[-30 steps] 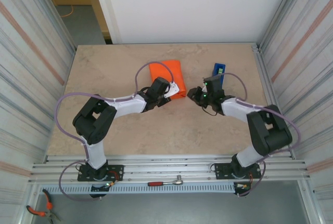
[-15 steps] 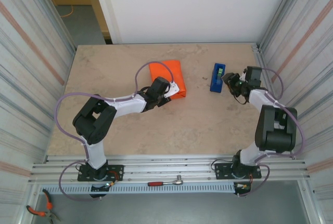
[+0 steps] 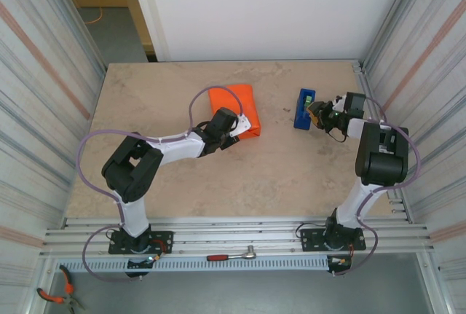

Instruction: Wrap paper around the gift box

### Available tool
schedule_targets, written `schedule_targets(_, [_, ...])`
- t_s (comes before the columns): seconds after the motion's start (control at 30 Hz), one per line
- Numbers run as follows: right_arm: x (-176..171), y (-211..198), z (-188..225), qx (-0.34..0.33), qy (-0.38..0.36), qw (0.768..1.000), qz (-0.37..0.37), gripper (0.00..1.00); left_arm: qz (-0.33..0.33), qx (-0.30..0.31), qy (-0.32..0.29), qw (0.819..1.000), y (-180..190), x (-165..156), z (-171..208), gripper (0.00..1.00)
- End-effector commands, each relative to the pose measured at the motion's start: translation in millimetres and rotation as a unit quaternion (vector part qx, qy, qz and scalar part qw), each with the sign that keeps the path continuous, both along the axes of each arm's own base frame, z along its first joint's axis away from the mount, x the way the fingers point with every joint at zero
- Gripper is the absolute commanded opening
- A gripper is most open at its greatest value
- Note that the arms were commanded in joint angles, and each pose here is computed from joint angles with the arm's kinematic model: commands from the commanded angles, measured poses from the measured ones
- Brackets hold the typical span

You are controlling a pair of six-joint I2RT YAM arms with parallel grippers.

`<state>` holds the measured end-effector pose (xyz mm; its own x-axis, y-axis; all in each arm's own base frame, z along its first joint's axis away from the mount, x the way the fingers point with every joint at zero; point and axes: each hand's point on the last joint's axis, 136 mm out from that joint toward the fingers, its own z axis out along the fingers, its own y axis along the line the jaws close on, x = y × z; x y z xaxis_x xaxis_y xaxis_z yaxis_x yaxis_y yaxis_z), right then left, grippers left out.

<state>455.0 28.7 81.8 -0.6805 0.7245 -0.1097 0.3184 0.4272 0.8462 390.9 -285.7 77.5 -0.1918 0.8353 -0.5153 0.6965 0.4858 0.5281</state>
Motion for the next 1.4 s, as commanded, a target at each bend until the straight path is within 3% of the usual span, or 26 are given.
schedule_targets(0.0, [9,5,11,0.017,-0.020,0.999,0.018,0.36,-0.004,0.010,0.054,0.998,3,-14,-26,0.62])
schedule_targets(1.0, [7,7,-17,0.051,0.004,0.999,0.009,0.23,-0.003,0.009,0.060,0.998,3,-15,-27,0.61])
schedule_targets(1.37, [2,5,-23,0.080,0.002,0.997,-0.007,0.24,-0.004,0.009,0.059,0.998,3,-15,-26,0.61])
